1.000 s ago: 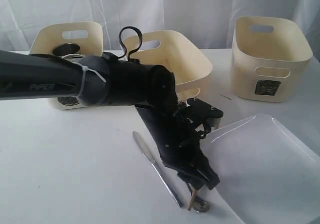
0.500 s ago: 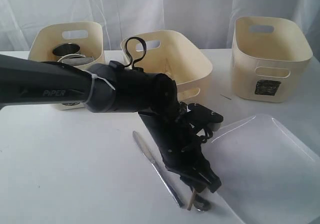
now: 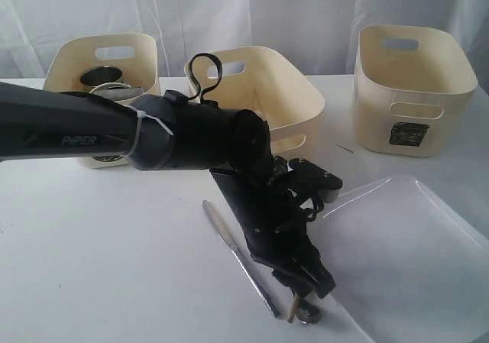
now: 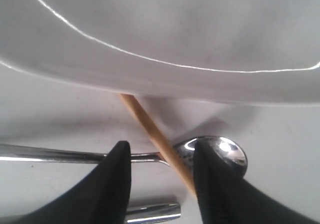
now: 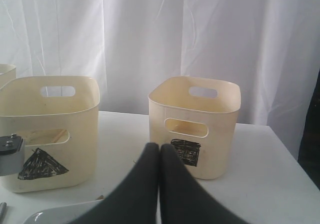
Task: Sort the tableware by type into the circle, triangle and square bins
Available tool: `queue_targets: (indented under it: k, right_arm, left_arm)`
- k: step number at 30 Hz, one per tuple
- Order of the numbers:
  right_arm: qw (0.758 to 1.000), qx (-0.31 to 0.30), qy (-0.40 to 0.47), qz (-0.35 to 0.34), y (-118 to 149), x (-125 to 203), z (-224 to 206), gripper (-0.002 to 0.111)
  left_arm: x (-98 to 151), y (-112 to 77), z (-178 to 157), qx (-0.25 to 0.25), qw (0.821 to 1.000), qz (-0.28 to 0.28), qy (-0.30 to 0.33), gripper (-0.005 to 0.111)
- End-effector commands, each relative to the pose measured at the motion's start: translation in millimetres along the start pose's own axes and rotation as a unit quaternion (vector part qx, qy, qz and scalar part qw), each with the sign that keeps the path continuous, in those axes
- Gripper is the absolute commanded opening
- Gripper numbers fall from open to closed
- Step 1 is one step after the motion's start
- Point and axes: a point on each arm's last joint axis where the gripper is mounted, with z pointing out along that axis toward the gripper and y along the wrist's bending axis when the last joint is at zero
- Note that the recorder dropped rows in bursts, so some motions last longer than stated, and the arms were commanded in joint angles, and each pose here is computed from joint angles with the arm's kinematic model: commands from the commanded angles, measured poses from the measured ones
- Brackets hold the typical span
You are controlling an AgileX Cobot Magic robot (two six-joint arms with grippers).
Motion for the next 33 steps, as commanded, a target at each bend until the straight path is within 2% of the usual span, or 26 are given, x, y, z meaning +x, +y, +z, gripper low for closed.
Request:
queue_targets:
  k: [1,14,30,33]
  right_arm:
    - [1.000,-0.002,-0.002,-0.006,0,2,0,0.000]
    - [1.000,-0.002,-0.002,-0.006,0,2,0,0.000]
    - [1.000,-0.002,-0.002,-0.005,0,2,0,0.000]
    - [1.000,-0.002,-0.002,0.017,0,2,0,0.000]
  left_arm:
    - [1,-4.6,-4,0.007,1.000,0.006,0.001,0.046]
    - [-15,-4.2,-12,-0.007,0.999,0.022,-0.043,0.046]
    - [-12,-4.5,-10,-0.001,0.999,0.021,-0.027,0.046]
    - [-12,-2.8,-6,-0.002,1.000,0.018,-0.025,0.046]
